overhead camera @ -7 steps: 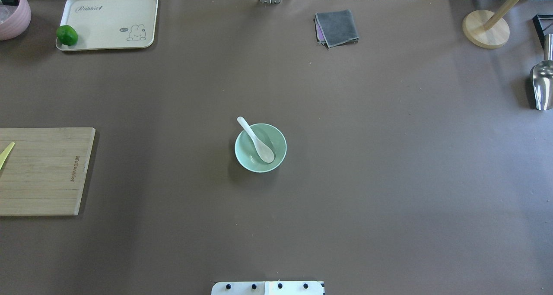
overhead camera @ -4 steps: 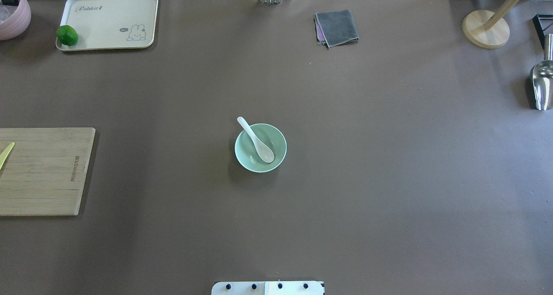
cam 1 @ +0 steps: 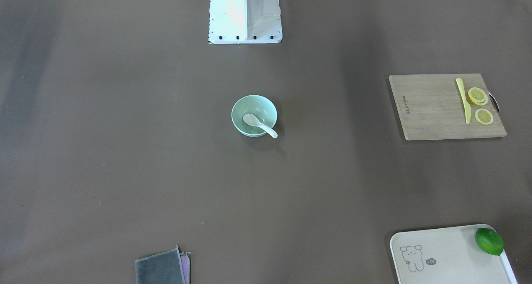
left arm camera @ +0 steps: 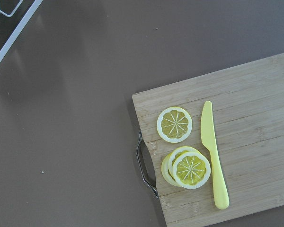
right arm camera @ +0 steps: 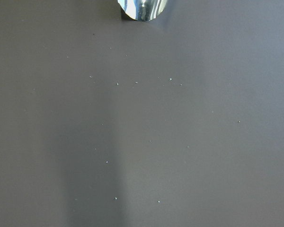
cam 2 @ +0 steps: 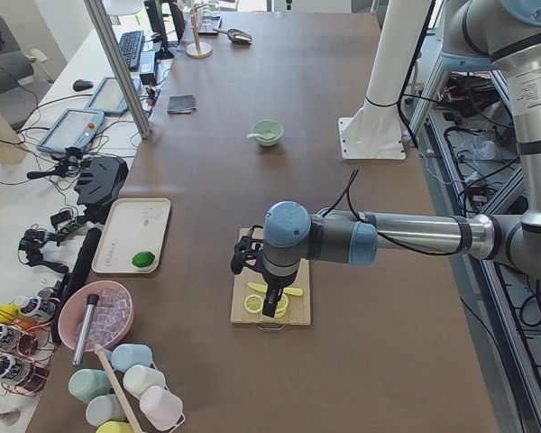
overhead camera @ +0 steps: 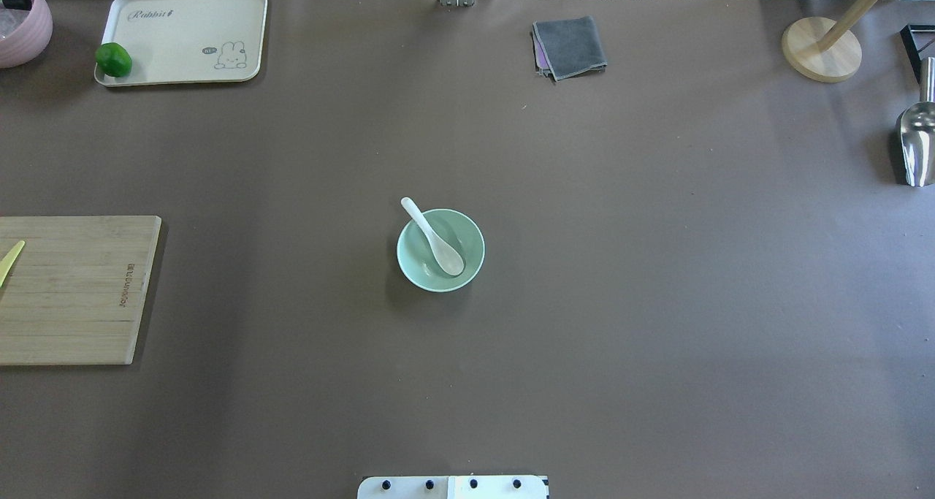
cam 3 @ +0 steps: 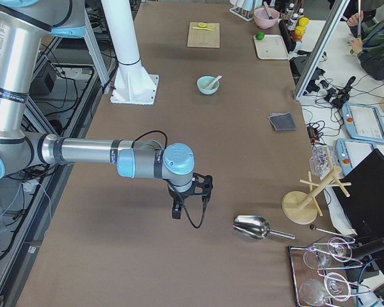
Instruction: Place spoon in bowl
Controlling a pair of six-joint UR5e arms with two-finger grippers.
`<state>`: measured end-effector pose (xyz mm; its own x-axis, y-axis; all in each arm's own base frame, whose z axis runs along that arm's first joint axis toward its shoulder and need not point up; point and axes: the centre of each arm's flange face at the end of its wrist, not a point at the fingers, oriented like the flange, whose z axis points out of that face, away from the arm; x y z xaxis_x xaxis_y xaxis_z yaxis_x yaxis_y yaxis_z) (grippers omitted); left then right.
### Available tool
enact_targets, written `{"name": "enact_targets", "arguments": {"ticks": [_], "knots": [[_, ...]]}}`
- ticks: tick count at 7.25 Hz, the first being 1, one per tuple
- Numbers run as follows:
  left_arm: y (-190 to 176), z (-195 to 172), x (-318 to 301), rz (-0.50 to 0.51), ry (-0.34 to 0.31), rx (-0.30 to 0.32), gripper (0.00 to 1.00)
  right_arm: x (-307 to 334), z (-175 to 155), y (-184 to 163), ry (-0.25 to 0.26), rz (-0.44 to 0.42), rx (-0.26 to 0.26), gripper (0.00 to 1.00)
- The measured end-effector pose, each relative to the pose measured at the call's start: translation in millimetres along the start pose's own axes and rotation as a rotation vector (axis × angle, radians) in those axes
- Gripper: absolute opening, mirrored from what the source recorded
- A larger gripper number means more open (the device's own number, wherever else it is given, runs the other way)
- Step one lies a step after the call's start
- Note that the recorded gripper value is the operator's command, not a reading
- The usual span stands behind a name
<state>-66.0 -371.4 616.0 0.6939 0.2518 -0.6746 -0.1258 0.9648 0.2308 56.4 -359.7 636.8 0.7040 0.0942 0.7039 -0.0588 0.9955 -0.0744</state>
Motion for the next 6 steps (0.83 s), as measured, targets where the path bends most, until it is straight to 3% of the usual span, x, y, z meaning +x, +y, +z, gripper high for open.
{"name": "enact_targets", "arguments": {"ticks": [6], "knots": [[-1.9, 0.5, 0.9, 0.022, -0.001, 0.017, 0.98, -2.6, -2.2, -2.0, 0.000, -0.007, 0.006, 1.00]]}}
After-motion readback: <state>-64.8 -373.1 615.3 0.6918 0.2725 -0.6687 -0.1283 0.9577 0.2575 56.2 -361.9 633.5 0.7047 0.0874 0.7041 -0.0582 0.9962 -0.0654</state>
